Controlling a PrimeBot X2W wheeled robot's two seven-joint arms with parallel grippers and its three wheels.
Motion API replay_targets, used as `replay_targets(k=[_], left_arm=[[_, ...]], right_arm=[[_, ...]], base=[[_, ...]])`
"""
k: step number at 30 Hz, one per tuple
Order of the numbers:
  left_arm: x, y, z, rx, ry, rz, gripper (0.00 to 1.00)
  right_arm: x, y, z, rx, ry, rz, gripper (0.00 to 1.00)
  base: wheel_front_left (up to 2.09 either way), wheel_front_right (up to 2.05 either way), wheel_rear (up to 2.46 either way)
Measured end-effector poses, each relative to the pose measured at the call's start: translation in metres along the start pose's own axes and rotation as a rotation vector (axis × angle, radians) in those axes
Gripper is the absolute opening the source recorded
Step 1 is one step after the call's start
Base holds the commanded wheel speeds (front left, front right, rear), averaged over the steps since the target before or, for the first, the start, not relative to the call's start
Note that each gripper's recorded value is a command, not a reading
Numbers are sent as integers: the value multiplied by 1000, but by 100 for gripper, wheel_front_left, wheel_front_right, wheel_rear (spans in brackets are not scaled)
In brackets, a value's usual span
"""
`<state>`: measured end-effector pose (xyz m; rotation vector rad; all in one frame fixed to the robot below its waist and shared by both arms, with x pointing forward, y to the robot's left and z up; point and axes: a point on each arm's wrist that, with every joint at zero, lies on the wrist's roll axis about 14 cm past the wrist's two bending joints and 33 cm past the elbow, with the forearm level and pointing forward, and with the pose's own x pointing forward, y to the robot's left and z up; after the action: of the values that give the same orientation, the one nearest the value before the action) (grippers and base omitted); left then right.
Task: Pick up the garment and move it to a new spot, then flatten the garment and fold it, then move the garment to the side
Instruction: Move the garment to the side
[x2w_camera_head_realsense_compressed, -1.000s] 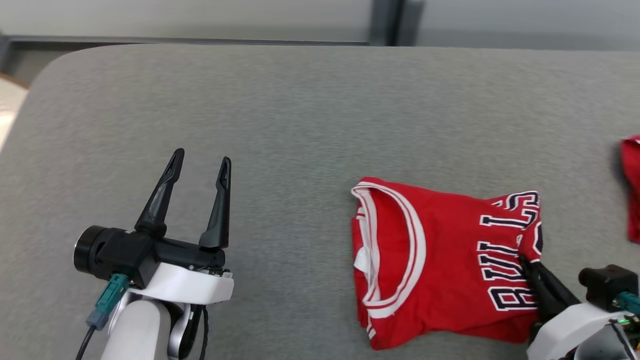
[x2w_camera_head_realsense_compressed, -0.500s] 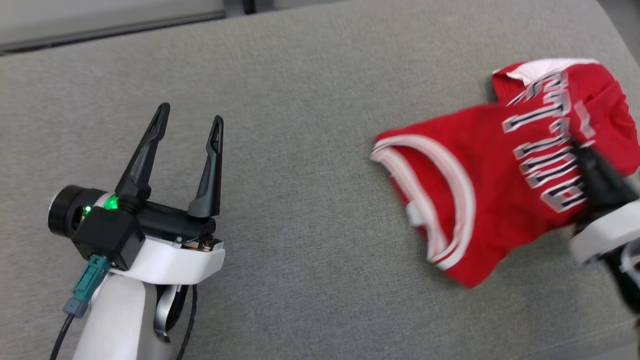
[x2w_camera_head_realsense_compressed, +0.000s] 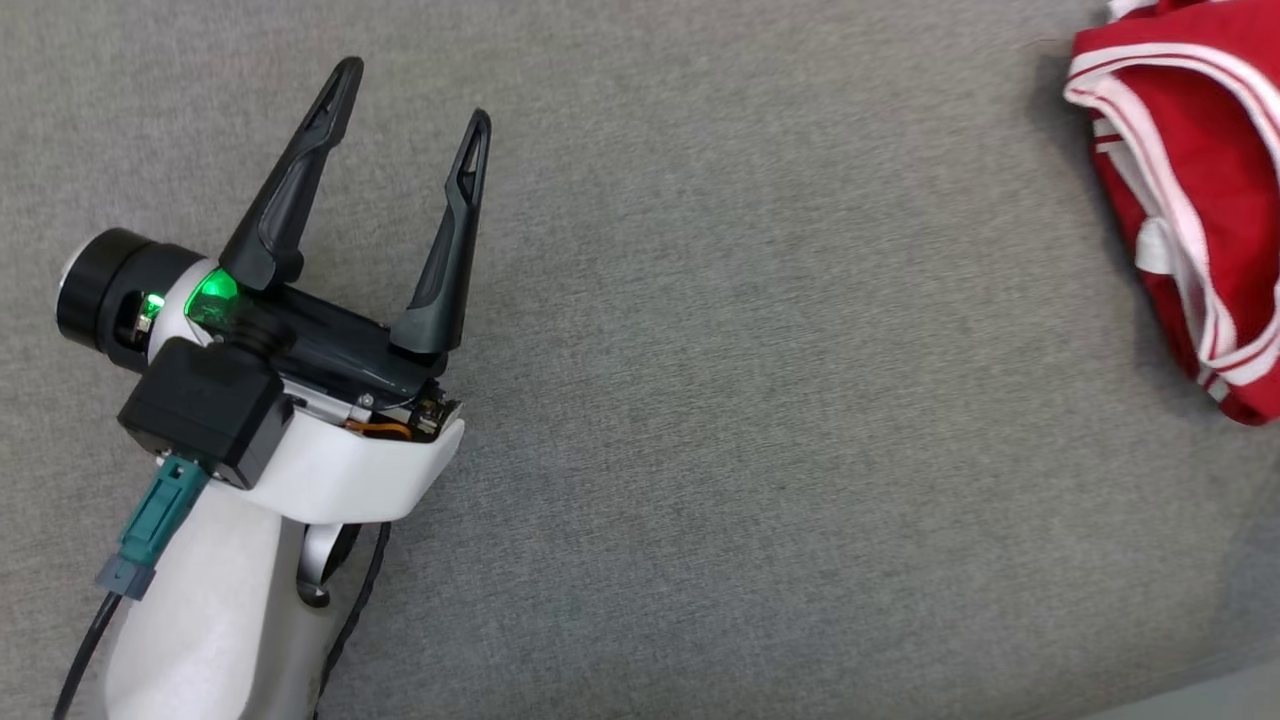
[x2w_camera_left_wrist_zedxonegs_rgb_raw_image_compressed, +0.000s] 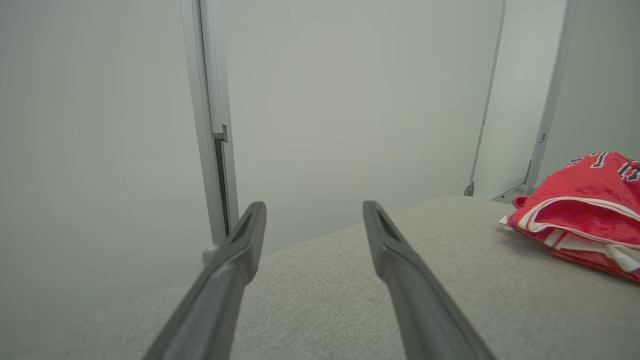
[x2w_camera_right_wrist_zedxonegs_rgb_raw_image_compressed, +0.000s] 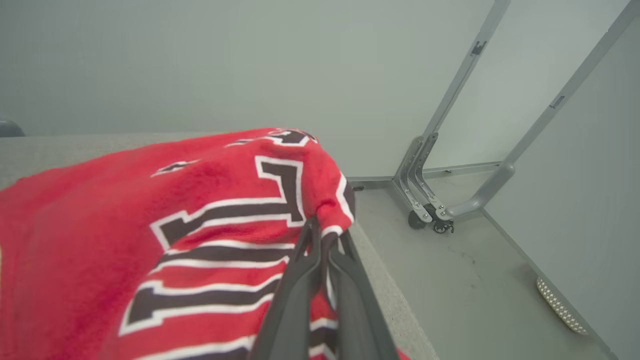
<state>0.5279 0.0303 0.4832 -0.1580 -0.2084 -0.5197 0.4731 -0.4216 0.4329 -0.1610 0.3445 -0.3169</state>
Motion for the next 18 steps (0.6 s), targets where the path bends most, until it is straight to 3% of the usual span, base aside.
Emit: replay_targets(k=[2, 3, 4, 5, 12, 18], left_arm=[[-1, 5, -11, 0, 20, 2, 100], [-2, 7, -15, 1, 29, 4, 100], [-3, 9, -20, 1, 39, 5, 100], [-5, 10, -24, 1, 50, 7, 100], [-8, 13, -21, -9, 55, 19, 100], [-25, 11, -9, -23, 78, 51, 100]], right_arm=[[9, 4, -21, 27, 52, -11, 1], [13, 5, -31, 41, 74, -19, 30], [16, 5, -39, 49, 91, -27, 46], [17, 5, -45, 54, 99, -36, 100], [9, -2, -50, 36, 41, -60, 100], [-23, 1, -33, 37, -50, -41, 100]], base=[[0, 0, 0], [0, 0, 0], [0, 0, 0], [0, 0, 0], [0, 0, 0], [0, 0, 0]])
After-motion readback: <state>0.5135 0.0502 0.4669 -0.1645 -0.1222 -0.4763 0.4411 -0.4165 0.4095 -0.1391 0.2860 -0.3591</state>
